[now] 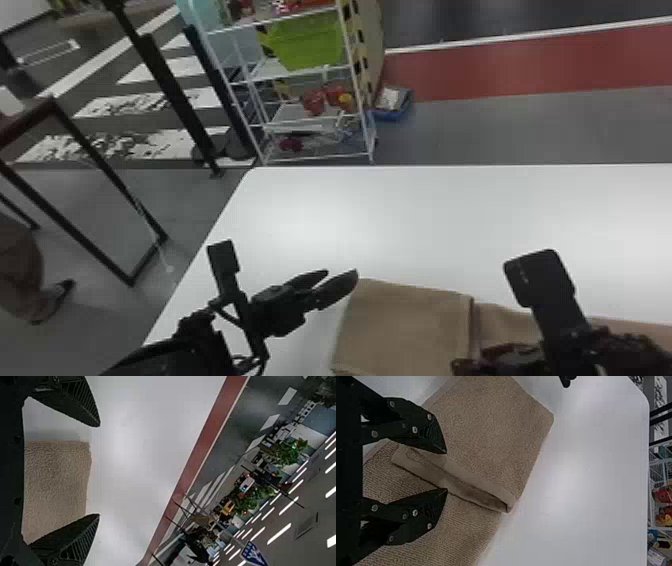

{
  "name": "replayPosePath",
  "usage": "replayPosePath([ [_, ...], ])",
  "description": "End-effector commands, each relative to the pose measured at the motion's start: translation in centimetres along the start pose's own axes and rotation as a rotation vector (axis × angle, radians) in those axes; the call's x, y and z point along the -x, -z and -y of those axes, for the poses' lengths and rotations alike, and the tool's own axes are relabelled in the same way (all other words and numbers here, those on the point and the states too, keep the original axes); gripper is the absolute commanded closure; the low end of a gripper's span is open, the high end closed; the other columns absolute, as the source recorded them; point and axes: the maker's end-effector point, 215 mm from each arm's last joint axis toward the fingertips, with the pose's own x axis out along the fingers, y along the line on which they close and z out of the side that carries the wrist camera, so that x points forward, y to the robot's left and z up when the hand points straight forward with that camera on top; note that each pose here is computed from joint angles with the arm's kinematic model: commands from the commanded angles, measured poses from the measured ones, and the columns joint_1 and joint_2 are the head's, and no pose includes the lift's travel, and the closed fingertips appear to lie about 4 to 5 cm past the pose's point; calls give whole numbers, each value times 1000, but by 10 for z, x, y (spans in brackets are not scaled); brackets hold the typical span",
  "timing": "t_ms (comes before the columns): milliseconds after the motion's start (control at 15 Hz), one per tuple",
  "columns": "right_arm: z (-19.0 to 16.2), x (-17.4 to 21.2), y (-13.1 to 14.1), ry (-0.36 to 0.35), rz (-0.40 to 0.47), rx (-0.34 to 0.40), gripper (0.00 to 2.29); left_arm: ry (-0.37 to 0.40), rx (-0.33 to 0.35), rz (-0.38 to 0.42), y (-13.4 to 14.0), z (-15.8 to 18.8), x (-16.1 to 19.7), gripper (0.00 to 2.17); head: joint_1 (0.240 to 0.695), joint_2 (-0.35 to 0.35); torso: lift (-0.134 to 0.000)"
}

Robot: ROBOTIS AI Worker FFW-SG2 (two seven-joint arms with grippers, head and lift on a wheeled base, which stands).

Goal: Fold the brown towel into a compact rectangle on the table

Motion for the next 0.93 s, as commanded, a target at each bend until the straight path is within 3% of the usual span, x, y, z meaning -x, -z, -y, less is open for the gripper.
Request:
replayPosePath([
  [0,0,0,1,-8,-6,-6,653,-14,-49,42,-16,1,0,83,695,350,-122],
  [333,5,-11,0,-8,-15,-2,653,-31,-115,74,-28,9,3,83,695,350,-122],
  [867,-2,-26,-23,-27,47,54,684,-32,-112,63,-23,6,5,83,695,350,-122],
])
